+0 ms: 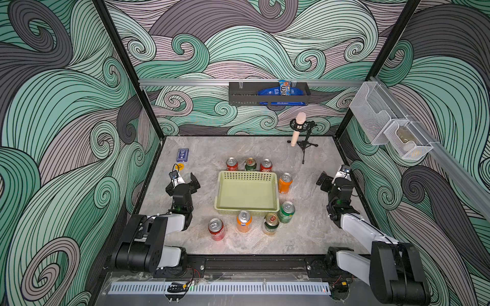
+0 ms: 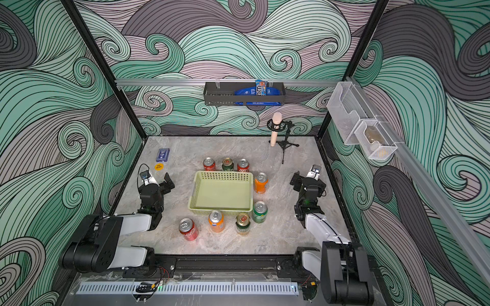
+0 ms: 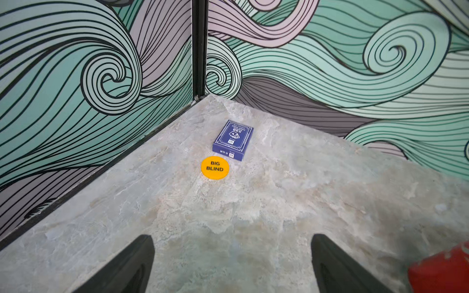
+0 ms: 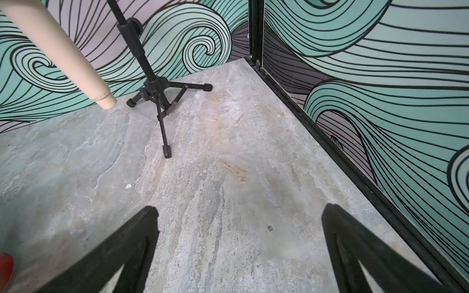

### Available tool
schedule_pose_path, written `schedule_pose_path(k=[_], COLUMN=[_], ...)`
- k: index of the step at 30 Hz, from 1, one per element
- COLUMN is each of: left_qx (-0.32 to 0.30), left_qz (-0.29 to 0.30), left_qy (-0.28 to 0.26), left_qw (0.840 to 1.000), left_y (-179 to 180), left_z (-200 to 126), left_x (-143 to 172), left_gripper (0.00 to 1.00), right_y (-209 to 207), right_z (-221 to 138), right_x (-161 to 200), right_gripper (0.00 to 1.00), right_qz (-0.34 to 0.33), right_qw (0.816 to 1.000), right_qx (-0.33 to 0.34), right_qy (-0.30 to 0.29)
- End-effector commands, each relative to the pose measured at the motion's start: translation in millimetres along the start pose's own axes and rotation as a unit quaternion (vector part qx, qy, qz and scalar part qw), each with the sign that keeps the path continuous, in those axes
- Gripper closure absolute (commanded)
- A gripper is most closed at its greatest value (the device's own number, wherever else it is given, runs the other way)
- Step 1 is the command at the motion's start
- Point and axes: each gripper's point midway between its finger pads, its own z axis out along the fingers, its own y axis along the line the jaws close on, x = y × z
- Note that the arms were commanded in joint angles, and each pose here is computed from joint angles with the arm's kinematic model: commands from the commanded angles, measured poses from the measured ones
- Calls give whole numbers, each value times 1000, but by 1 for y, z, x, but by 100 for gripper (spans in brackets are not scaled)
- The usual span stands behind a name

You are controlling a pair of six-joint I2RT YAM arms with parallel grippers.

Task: Take out the drinks from the basket
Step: Reset both arms

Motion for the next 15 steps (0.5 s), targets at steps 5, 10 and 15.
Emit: schedule_pose_path(k=[5,10,15], left_qx=[67,73,107], left_qz=[29,16,47], left_qy=[-41,-68,-73], left_qw=[996,995,991], left_y=[-22,-16,-29], left_z=[11,0,1], left_x=[-11,-14,-12], left_gripper=[1,1,1], right_y=[5,7,16], right_z=[4,-4,-2], right_x=[-13,-13,-13], right_gripper=[0,0,0], right_qz=[11,21,4], right_qw=[996,991,991], right_qx=[-19,-37,-59], right_qy=[-87,-125,-120])
